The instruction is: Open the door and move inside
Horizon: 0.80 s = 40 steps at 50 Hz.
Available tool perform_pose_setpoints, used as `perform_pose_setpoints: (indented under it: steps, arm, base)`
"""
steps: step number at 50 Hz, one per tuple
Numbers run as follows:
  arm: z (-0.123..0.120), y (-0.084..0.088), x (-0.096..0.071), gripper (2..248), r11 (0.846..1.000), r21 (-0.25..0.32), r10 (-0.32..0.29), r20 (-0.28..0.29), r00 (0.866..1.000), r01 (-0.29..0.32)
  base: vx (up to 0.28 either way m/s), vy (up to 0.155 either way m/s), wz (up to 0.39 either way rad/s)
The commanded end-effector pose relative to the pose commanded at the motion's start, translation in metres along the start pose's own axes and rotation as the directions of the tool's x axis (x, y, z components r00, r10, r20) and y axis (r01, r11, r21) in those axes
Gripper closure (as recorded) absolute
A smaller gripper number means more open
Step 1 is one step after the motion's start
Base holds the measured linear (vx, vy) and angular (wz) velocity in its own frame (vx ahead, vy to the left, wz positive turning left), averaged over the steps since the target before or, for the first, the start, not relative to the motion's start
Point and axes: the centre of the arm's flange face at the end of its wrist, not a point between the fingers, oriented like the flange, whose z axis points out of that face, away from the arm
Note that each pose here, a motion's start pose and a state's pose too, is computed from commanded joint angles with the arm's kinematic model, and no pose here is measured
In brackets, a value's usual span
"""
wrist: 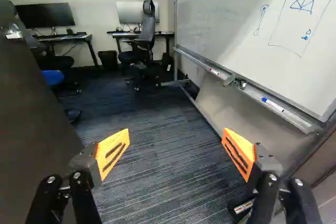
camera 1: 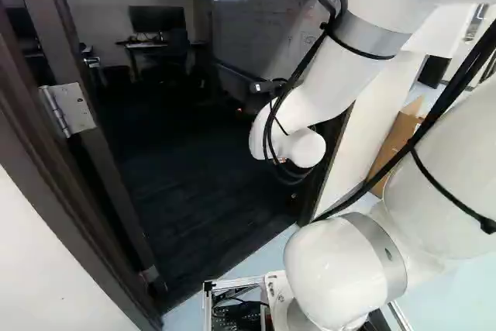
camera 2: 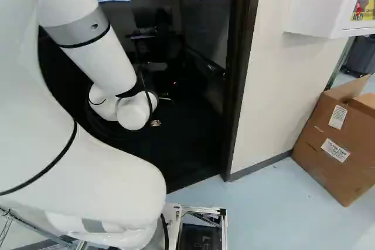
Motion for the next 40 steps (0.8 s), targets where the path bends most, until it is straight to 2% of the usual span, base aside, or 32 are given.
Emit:
perform_pose_setpoints:
  steps: [40]
  arm:
    - [0.0000,0.0000,0.0000,3,1.000,0.000,0.000,0.000,1.000,0.000]
  base:
    - [0.011,-0.010,-0.007]
